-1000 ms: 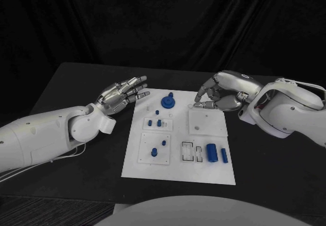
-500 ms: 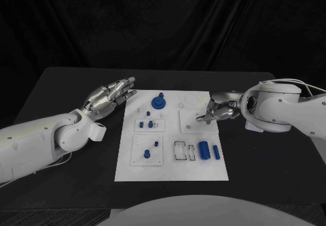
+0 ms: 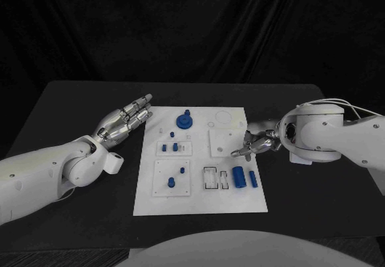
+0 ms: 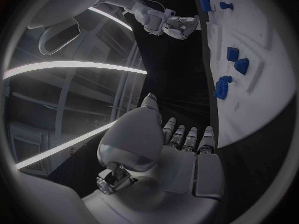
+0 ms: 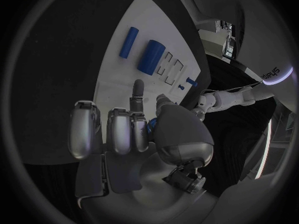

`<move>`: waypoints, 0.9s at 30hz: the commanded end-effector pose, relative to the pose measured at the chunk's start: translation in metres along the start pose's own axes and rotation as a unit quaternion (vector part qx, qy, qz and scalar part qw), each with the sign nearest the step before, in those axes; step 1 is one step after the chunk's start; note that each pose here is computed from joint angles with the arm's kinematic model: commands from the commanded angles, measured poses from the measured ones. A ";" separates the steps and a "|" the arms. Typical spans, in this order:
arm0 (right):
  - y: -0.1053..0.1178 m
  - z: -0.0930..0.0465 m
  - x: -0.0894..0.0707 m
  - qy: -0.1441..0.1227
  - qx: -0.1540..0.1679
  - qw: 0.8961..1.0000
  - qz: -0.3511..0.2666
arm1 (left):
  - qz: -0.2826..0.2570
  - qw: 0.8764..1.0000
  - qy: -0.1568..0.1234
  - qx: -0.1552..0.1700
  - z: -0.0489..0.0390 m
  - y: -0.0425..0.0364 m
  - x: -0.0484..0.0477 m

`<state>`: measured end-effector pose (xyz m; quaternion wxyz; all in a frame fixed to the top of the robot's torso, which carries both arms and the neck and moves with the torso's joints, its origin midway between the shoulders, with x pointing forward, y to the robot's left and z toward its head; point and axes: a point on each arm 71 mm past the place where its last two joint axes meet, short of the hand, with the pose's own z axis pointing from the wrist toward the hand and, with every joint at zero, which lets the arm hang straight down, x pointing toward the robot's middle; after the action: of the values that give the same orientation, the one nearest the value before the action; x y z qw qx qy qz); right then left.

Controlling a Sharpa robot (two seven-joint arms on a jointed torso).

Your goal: Assemble the parts on the task board

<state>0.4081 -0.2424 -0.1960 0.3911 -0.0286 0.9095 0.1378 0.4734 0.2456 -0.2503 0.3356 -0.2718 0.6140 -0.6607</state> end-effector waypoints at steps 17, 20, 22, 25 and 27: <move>0.005 -0.005 0.022 0.026 0.029 0.999 -0.029 | 0.013 0.992 0.009 0.127 -0.0057 -0.0171 0.0039; 0.006 -0.005 0.025 0.022 0.030 0.999 -0.033 | 0.011 0.992 0.012 0.125 -0.0056 -0.0168 0.0040; 0.006 -0.005 0.027 0.018 0.030 0.999 -0.036 | 0.010 0.992 0.013 0.124 -0.0055 -0.0166 0.0041; 0.007 -0.004 0.029 0.013 0.029 0.999 -0.037 | 0.007 0.992 0.015 0.122 -0.0055 -0.0162 0.0041; 0.008 -0.004 0.031 0.011 0.029 0.999 -0.037 | 0.005 0.993 0.017 0.120 -0.0054 -0.0158 0.0041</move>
<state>0.3819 -0.2332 -0.2150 0.3671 -0.0521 0.9220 0.1113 0.4697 0.2469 -0.2516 0.3411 -0.2596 0.6207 -0.6565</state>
